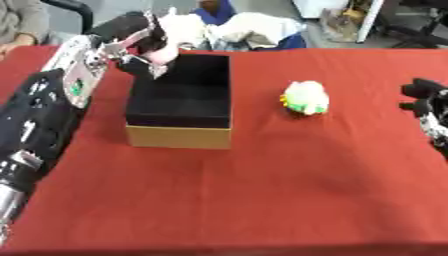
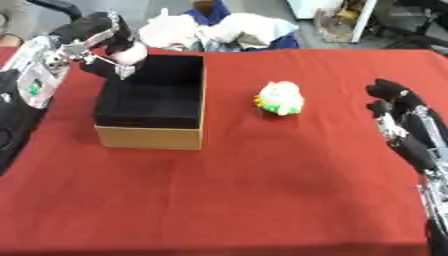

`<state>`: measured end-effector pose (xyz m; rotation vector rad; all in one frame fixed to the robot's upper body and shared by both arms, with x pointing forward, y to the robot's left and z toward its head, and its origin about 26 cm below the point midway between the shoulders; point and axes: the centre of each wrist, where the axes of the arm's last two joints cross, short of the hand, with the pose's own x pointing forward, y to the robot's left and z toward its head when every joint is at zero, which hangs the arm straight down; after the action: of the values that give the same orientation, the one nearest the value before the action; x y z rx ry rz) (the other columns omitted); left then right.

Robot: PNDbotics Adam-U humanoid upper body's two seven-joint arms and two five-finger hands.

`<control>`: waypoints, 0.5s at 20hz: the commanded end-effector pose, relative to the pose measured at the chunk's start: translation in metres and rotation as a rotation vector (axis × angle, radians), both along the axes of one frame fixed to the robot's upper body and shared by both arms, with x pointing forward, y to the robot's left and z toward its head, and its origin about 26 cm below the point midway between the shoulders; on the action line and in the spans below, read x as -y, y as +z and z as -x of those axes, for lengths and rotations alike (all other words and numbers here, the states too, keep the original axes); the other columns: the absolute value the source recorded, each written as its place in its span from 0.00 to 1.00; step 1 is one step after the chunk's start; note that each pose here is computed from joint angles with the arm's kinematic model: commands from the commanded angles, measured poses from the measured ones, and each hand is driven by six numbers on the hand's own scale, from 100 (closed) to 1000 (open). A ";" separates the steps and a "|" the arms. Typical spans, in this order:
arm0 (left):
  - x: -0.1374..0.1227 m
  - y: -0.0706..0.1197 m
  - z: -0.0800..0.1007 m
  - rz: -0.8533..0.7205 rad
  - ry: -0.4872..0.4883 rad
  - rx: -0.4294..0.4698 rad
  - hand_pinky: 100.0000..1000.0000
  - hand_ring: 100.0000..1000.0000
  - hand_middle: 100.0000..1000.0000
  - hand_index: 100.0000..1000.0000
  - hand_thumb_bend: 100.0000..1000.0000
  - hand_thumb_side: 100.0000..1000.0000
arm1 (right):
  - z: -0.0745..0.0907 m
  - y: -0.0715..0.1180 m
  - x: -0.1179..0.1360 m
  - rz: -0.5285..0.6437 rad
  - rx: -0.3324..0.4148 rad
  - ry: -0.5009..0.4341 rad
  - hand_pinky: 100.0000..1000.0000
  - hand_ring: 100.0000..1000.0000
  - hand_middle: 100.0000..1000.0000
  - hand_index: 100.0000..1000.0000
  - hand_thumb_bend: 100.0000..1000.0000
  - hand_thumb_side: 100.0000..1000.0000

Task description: Pick up objects on the table and place them in the box.

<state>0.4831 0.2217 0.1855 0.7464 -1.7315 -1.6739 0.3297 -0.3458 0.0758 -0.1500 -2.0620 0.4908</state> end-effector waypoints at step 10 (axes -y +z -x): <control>-0.020 -0.017 0.003 -0.100 -0.024 -0.092 0.62 0.62 0.63 0.78 0.39 0.62 | -0.002 0.009 0.006 0.017 0.023 -0.006 0.79 0.88 0.77 0.89 0.00 0.52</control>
<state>0.4789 0.2345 0.1503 0.6489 -1.5874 -1.7909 0.3298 -0.3460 0.0744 -0.1493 -2.0578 0.4886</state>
